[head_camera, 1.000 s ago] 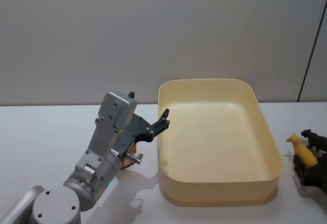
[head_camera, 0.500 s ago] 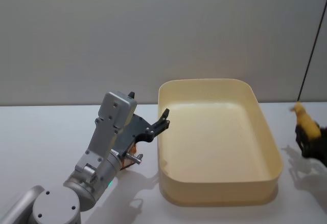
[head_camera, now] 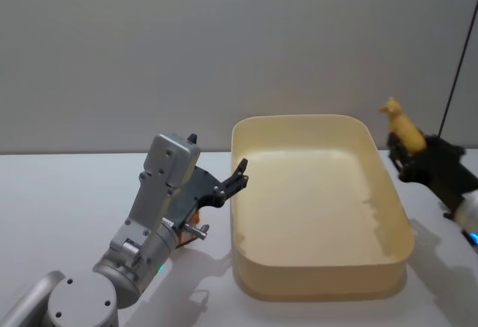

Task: Pick up the toy alternately with two hands and place it into the central storage box.

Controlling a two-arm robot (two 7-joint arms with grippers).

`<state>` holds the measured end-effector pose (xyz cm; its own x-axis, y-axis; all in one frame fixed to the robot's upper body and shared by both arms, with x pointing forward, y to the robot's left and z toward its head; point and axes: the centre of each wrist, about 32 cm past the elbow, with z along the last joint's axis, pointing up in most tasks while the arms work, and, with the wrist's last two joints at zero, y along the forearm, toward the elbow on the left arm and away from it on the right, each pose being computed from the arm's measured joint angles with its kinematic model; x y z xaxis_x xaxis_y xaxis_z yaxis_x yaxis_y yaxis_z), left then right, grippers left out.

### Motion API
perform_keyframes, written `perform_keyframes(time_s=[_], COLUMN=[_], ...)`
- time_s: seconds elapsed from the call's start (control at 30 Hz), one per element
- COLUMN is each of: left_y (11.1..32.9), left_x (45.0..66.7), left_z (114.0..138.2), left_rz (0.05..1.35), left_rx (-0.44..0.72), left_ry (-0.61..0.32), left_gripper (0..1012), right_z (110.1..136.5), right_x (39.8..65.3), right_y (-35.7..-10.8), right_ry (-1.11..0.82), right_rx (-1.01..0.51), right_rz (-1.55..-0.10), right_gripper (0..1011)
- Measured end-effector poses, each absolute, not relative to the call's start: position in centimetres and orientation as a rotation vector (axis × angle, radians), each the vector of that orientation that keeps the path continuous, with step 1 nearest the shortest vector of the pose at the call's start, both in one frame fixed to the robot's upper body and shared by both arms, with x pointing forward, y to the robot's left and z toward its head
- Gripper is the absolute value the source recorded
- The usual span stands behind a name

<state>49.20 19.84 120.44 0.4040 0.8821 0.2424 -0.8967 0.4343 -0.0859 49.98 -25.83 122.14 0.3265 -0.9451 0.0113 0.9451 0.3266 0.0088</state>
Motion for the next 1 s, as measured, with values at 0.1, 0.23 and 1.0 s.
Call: perform_keyframes(time_s=[0.1,0.23,1.0], left_y=[19.8,19.8,19.8], left_x=[49.2,49.2,49.2], left_z=[120.4,120.4,120.4], left_rz=[1.124,1.124,1.124], left_rx=[0.061,0.061,0.061], left_ry=[-0.268,-0.268,-0.268], left_gripper=[1001,1001,1002], right_z=[122.5,122.8,123.5], right_x=[50.9,52.0,53.1], right_y=[-24.9,-23.8,-23.6], right_ry=[-0.006,0.005,0.017], right_rx=[-0.013,-0.034,-0.053], right_rz=[-1.21,-1.179,-1.172], right_gripper=[361,440,1001])
